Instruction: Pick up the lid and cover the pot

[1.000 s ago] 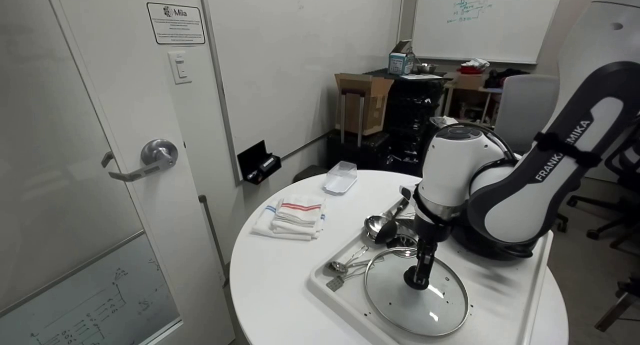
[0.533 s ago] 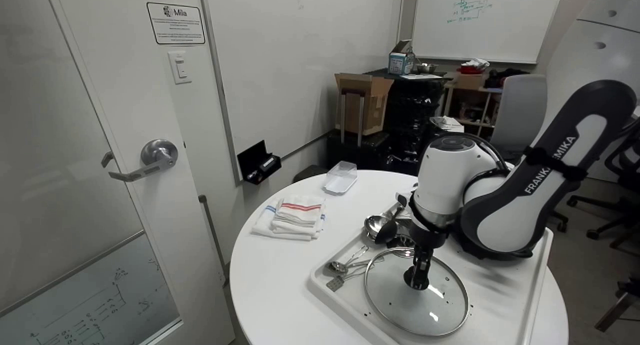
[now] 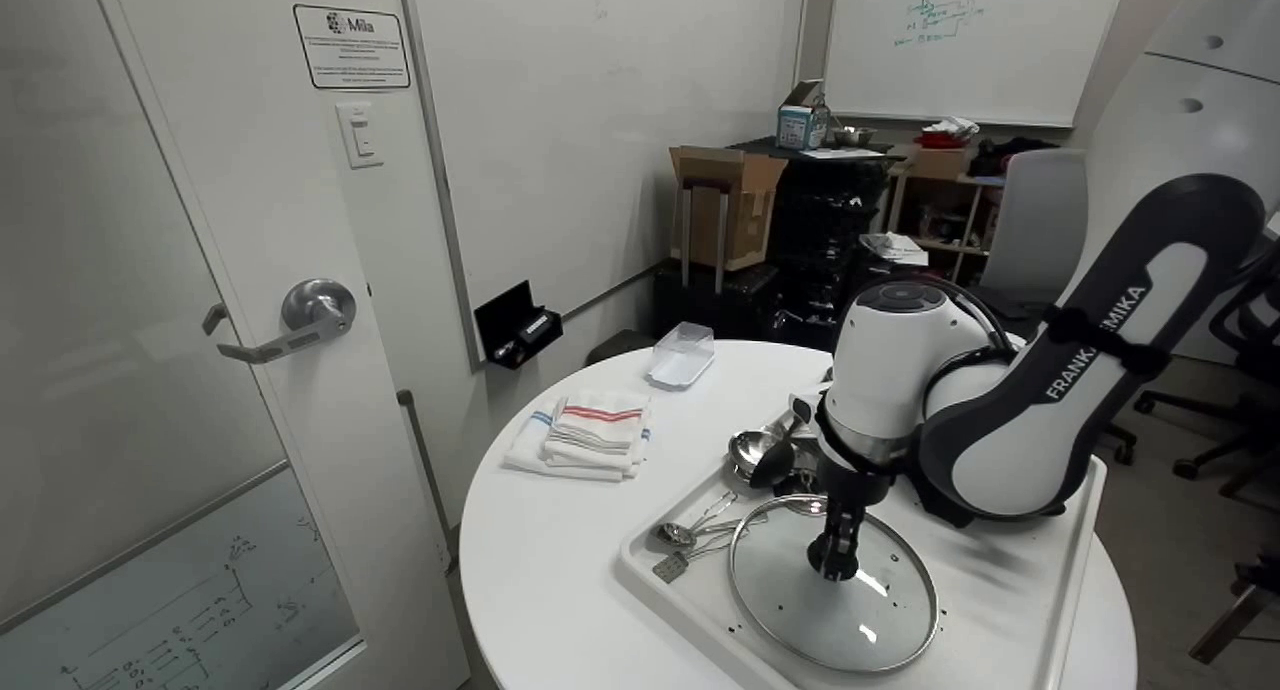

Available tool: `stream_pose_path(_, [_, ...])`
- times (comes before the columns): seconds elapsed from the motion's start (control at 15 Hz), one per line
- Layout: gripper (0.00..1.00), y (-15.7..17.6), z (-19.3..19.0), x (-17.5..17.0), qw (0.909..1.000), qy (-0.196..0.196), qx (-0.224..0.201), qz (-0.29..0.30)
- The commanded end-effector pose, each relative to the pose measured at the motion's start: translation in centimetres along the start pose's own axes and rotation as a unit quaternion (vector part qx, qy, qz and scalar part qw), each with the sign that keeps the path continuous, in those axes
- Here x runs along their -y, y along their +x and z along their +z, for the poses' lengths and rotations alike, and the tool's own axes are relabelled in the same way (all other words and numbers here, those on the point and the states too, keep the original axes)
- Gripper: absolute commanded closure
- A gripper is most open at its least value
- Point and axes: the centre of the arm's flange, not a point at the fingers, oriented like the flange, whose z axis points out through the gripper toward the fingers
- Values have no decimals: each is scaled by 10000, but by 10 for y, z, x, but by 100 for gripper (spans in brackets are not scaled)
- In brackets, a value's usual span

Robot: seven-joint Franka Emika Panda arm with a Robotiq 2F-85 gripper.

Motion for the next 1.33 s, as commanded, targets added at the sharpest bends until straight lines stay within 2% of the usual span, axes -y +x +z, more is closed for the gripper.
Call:
stream_pose_path(0.0, [64,3,0,3,9999,-31,-118,-45])
stream_pose_path(0.07, [72,3,0,3,9999,-30,-124,-51])
stream_pose_path(0.13, [75,3,-1,3,9999,-30,-125,-54])
stream_pose_path(0.47, [75,-7,-20,6,9999,71,-117,-67])
stream_pose_path(1.0, [75,-36,-83,17,9991,358,-114,-203])
stream_pose_path(1.27, [75,-49,-111,7,9993,331,-142,-132])
